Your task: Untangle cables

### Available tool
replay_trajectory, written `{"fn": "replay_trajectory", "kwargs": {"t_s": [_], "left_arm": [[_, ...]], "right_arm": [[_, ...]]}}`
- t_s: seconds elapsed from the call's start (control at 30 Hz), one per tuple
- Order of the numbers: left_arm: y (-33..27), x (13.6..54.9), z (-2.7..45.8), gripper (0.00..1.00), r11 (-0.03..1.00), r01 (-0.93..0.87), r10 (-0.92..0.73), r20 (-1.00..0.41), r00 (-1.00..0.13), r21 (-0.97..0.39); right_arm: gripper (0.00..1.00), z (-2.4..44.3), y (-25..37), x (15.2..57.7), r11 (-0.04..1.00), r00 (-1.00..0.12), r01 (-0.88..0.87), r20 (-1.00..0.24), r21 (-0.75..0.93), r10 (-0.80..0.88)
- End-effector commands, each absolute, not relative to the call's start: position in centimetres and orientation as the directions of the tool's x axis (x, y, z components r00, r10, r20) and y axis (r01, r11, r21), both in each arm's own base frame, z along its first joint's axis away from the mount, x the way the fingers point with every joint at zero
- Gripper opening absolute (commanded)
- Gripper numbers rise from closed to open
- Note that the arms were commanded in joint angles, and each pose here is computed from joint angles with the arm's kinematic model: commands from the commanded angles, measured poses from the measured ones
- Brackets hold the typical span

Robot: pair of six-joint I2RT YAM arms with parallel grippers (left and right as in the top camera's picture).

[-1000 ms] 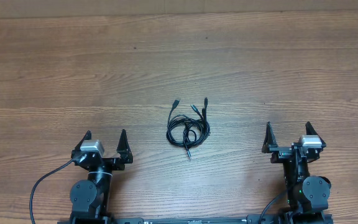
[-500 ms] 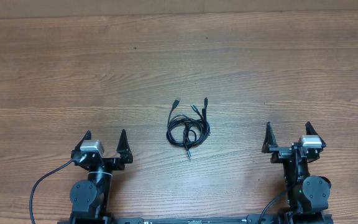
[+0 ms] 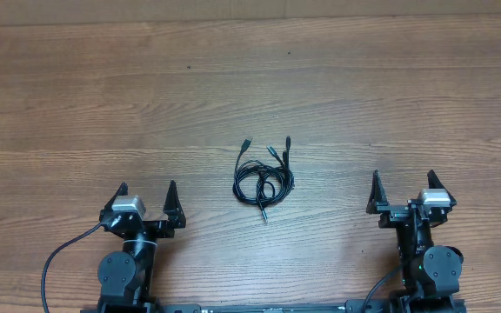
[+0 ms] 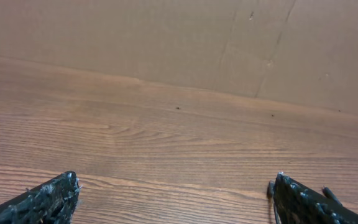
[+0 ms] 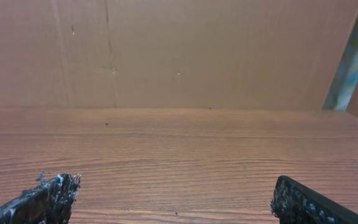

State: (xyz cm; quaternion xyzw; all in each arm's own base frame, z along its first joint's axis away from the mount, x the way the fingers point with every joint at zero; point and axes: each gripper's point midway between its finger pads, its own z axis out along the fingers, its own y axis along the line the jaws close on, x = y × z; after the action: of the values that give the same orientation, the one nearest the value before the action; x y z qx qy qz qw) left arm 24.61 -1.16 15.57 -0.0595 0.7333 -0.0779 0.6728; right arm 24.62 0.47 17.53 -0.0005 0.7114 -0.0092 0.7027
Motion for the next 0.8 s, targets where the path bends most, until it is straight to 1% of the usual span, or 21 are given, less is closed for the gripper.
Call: {"fn": "replay_trajectory", "kwargs": {"t_s": [0.0, 0.57, 0.77], "left_arm": [[-0.78, 24.60, 15.78, 1.00, 0.985, 0.002, -0.174, -0.982, -0.071, -0.174], [-0.73, 24.60, 15.86, 1.00, 0.985, 0.000, -0.174, -0.982, -0.069, -0.174], [-1.49, 24.56, 15.96, 1.00, 0.984, 0.044, -0.172, -0.982, -0.075, -0.175]], "right_arm": [[1.00, 17.31, 0.28, 24.62, 1.000, -0.011, 0.024, -1.000, -0.018, -0.018], [1.00, 17.31, 0.28, 24.62, 1.000, -0.011, 0.024, -1.000, -0.018, -0.018], [1.00, 17.31, 0.28, 24.62, 1.000, -0.011, 0.024, -1.000, -0.018, -0.018]]}}
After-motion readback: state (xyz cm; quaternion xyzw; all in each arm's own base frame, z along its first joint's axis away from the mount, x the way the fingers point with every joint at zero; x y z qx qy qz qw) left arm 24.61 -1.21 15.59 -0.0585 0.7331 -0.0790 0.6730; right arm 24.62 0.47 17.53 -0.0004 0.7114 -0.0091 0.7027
